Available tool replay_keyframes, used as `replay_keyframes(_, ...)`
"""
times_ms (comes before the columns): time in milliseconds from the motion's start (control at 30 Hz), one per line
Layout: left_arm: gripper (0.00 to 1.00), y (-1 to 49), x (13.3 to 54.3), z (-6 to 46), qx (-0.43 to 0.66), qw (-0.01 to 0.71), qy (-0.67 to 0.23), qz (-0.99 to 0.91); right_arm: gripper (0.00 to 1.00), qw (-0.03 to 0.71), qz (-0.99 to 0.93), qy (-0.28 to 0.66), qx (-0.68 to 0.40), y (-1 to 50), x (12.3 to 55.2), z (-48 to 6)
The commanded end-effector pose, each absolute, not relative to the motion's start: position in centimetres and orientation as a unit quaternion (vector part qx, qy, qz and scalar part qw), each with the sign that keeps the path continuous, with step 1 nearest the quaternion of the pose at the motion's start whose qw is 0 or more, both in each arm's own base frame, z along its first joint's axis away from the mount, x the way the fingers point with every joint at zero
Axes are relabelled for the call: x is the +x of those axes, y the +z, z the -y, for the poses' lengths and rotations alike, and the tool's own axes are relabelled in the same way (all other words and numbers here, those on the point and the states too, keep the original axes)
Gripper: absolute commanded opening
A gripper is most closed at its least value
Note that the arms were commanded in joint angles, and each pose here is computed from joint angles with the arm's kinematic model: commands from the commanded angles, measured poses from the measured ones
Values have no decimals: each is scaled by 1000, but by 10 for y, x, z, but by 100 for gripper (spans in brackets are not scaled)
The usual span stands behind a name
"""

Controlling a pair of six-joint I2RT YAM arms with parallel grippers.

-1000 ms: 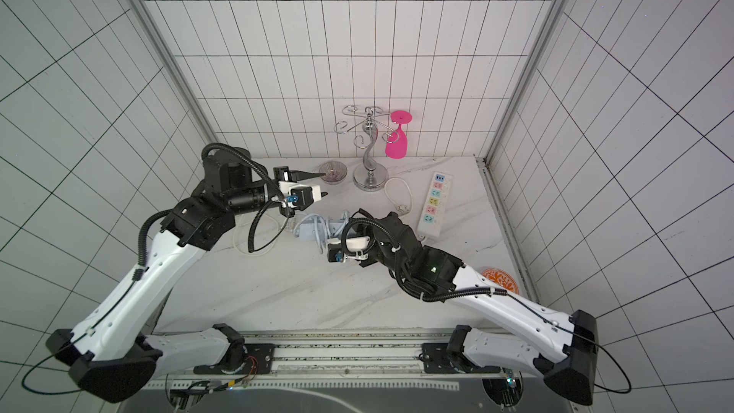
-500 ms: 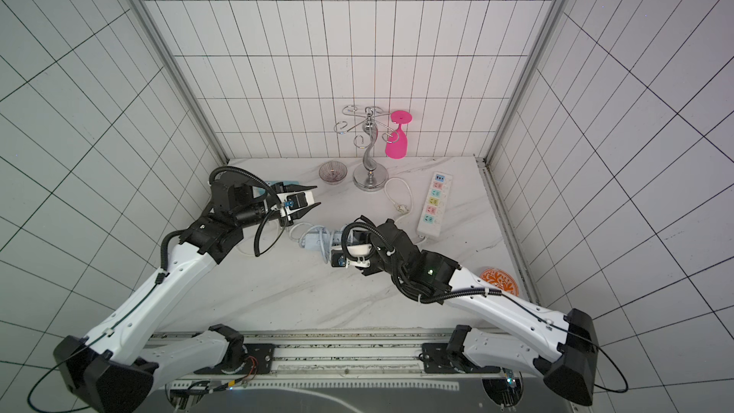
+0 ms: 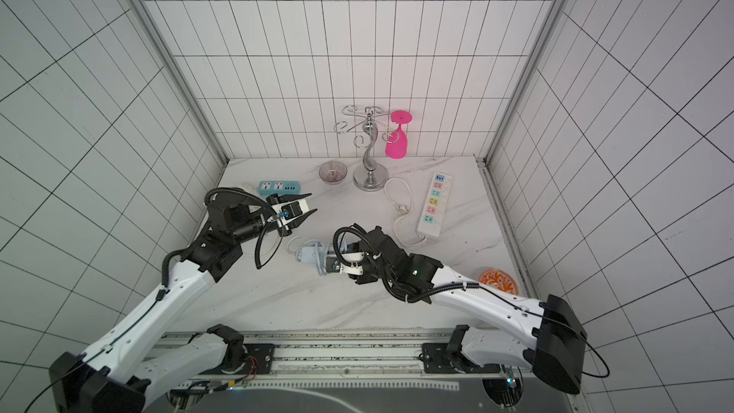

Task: Wrap the cord around the power strip
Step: Place the power strip at the center of the board.

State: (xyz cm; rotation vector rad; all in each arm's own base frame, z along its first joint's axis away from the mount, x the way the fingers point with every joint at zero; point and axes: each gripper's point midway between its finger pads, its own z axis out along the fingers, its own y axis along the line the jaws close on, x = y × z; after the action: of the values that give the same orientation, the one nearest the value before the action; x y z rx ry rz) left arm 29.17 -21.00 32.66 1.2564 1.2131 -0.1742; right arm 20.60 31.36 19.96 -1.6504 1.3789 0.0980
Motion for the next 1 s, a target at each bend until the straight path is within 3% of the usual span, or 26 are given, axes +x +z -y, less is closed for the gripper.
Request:
replay_keyframes(0, 41, 349, 296, 203, 518, 672, -66, -526, 0, 499, -563, 93, -653, 202, 201, -329)
replay_keyframes(533, 41, 330, 303, 202, 493, 664, -116, -550, 0, 413, -664, 220, -583, 161, 235, -323)
replay_keyframes(967, 41, 315, 317, 203, 482, 652, -133, -569, 0, 350, -769, 173, -506, 100, 272, -276)
